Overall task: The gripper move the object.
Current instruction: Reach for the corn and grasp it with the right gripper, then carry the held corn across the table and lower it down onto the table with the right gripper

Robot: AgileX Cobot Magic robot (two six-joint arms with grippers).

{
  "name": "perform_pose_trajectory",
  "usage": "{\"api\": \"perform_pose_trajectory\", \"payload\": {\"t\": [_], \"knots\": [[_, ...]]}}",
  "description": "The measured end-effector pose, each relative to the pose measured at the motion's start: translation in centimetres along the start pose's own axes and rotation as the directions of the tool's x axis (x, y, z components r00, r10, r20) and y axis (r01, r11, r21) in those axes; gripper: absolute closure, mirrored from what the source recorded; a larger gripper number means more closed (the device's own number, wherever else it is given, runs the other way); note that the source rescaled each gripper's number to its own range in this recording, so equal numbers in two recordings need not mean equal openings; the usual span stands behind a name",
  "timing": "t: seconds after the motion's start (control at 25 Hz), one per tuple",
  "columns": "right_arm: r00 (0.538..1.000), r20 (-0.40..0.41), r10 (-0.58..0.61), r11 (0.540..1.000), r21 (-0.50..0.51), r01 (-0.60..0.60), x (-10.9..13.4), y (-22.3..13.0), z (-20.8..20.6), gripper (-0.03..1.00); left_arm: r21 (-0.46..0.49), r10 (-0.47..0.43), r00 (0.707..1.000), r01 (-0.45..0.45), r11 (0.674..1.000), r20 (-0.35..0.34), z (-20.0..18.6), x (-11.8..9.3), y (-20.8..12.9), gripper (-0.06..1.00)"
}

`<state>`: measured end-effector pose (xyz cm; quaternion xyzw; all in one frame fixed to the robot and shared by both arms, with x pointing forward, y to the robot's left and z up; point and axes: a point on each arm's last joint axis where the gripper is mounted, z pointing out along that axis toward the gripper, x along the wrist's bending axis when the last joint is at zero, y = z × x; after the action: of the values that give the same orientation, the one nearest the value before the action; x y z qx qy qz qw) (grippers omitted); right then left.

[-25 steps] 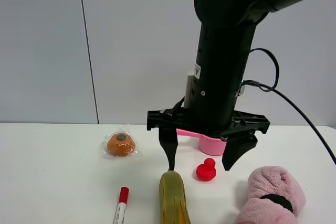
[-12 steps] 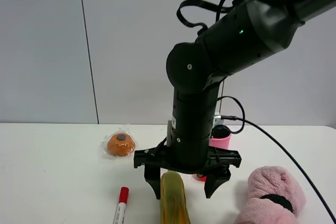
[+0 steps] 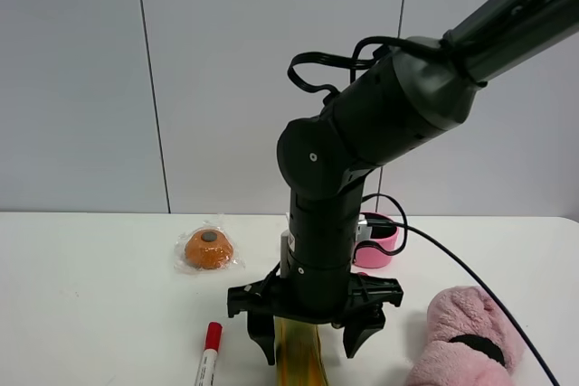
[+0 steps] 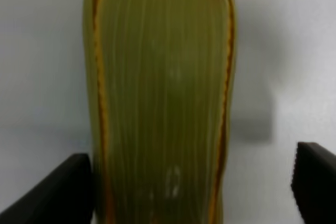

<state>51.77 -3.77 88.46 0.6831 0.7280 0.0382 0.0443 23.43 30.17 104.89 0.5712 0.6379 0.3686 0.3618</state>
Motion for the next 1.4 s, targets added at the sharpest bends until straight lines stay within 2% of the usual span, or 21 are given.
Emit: {"api": "perform_pose_trajectory", "payload": {"t": [0.08,0.2,0.24,0.28,0.4,0.44,0.68,0.88,1.16,1.4], "knots": [[1.000,0.004,-0.004,1.000,0.001,0.004,0.0,0.0,0.2,0.32,0.000,0.000,1.000,0.000,1.000,0.000,0.0,0.0,0.0,-0.06],[1.000,0.005,-0.015,1.000,-0.007,0.015,0.0,0.1,0.6,0.38,0.000,0.000,1.000,0.000,1.000,0.000,0.0,0.0,0.0,-0.06],[1.000,0.003,-0.015,1.000,-0.008,0.015,0.1,0.1,0.8,0.42,0.000,0.000,1.000,0.000,1.000,0.000,0.0,0.0,0.0,-0.06],[1.000,0.002,-0.019,1.000,-0.008,0.019,0.1,0.1,0.9,0.50,0.000,0.000,1.000,0.000,1.000,0.000,0.0,0.0,0.0,-0.06],[0.999,0.002,-0.040,0.999,-0.009,0.040,0.1,0.1,1.0,0.90,0.000,-0.001,1.000,0.001,1.000,0.000,0.0,0.0,0.0,-0.06],[0.999,0.003,-0.052,0.999,-0.010,0.052,0.1,0.1,1.0,0.96,0.000,-0.001,1.000,0.001,1.000,0.000,0.0,0.0,0.0,-0.06],[0.995,0.020,-0.100,0.995,-0.026,0.101,0.0,0.2,1.0,0.97,0.000,-0.001,1.000,0.001,1.000,0.000,0.0,0.0,0.0,-0.06],[0.970,-0.006,-0.244,0.968,-0.057,0.244,0.6,0.0,-0.8,0.97,0.000,-0.001,1.000,0.001,1.000,0.000,0.0,0.0,0.0,-0.06],[0.928,-0.097,-0.360,0.929,-0.125,0.347,2.7,-0.3,-8.6,0.97,0.000,-0.001,1.000,0.001,1.000,0.000,0.0,0.0,0.0,-0.06],[0.871,-0.248,-0.424,0.890,-0.293,0.350,7.0,-0.4,-16.1,0.97,0.000,-0.001,1.000,0.001,1.000,0.000,0.0,0.0,0.0,-0.06]]}}
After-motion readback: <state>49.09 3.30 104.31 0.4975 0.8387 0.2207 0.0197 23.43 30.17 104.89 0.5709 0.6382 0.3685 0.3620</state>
